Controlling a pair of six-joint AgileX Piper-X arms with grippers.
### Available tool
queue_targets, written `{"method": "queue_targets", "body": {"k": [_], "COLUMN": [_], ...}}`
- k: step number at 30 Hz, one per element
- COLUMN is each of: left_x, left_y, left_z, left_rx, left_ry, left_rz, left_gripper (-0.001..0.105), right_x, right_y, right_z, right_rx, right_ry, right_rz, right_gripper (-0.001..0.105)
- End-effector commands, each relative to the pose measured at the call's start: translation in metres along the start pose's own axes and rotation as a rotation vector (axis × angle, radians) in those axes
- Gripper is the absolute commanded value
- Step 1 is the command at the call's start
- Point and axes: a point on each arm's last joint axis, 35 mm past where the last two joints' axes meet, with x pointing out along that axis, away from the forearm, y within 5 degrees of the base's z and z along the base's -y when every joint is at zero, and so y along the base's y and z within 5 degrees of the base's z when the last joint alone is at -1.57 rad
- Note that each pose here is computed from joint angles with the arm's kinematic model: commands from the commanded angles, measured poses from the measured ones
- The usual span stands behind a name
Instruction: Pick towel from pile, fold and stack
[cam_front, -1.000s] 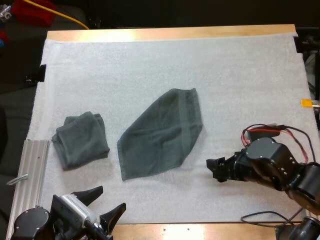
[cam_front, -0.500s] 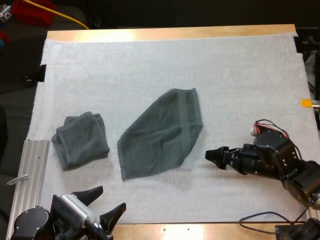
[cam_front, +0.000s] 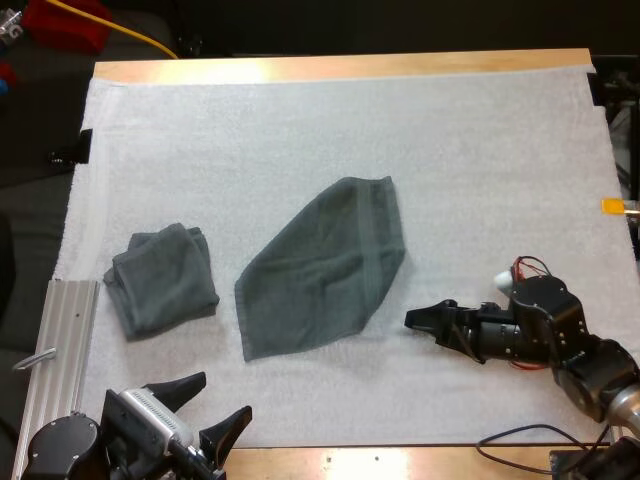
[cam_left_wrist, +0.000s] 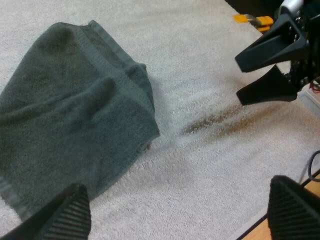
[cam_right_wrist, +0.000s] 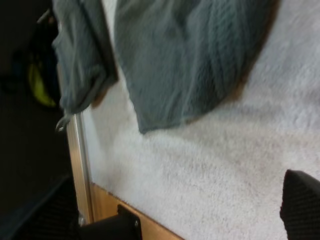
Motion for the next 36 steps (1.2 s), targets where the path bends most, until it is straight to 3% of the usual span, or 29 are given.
{"method": "queue_targets", "body": {"k": [1, 36], "left_x": [-0.001, -0.001], "left_y": [-0.001, -0.001], "left_z": [0.002, 0.002], "left_rx": [-0.001, -0.001], "left_ry": [-0.004, -0.004], "left_rz": [-0.012, -0.012], "left_gripper": [0.070, 0.070], "right_x": [0.001, 0.083], "right_y": [0.001, -0.046], "right_z": [0.002, 0.032], "right_rx": [-0.003, 0.143], "right_ry": [0.006, -0.021], "right_rz": [0.027, 0.043], "right_gripper": [0.079, 0.079]}}
